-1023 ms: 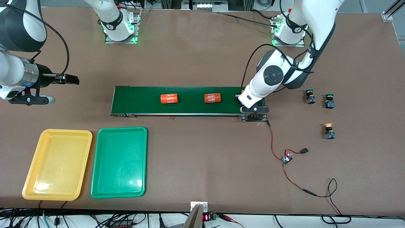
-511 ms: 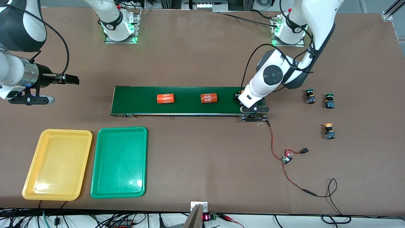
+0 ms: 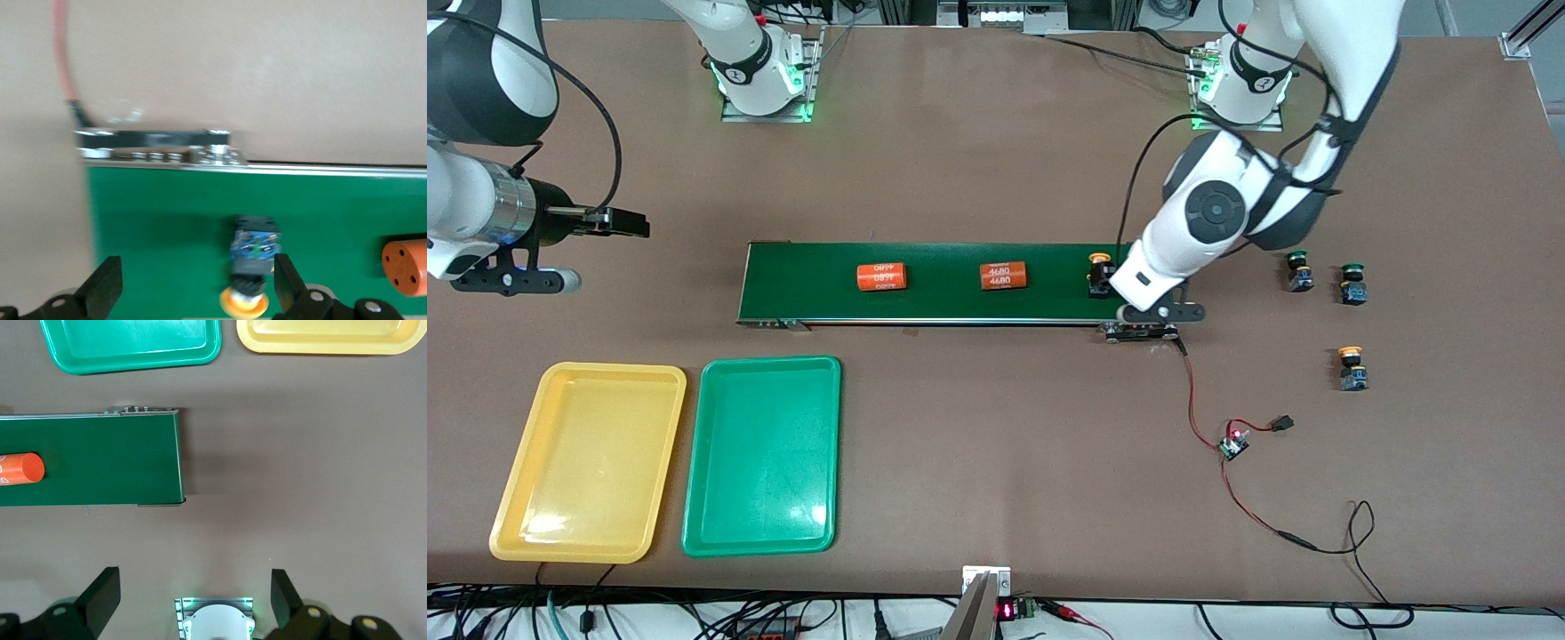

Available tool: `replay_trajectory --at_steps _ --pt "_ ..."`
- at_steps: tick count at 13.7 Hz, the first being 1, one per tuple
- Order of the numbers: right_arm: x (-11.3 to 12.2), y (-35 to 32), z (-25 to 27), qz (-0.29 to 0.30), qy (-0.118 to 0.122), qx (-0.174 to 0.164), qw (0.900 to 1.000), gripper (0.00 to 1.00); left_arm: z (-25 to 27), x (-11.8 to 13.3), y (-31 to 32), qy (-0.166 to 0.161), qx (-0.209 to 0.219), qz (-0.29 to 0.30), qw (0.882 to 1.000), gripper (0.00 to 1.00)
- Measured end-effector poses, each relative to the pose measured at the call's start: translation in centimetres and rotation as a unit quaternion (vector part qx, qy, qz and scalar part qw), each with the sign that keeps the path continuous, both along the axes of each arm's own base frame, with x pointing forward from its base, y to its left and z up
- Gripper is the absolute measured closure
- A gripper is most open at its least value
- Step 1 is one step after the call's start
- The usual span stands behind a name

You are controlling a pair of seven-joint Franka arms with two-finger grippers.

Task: Sort buttons by color to trays
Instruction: 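Return the left gripper and grasp another black button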

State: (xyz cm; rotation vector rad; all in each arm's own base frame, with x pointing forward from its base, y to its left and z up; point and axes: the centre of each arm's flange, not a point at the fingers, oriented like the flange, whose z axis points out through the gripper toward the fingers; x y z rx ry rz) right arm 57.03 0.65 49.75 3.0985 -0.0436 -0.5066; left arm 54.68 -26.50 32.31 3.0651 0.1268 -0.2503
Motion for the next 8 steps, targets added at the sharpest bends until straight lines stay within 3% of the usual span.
replay_trajectory --at_steps 4,6,8 --pt "0.0 0.0 0.0 0.000 0.000 0.000 1.000 0.00 2.7 5.4 10.5 -0.021 0.036 -0.003 0.999 0.00" --pt "0.0 0.0 0.0 0.000 0.000 0.000 1.000 0.00 2.2 7.6 17.2 -0.052 0.089 -0.027 0.994 0.00" --pt "0.0 0.0 0.0 0.000 0.000 0.000 1.000 0.00 1.7 9.3 22.8 -0.085 0.114 -0.025 0.990 0.00"
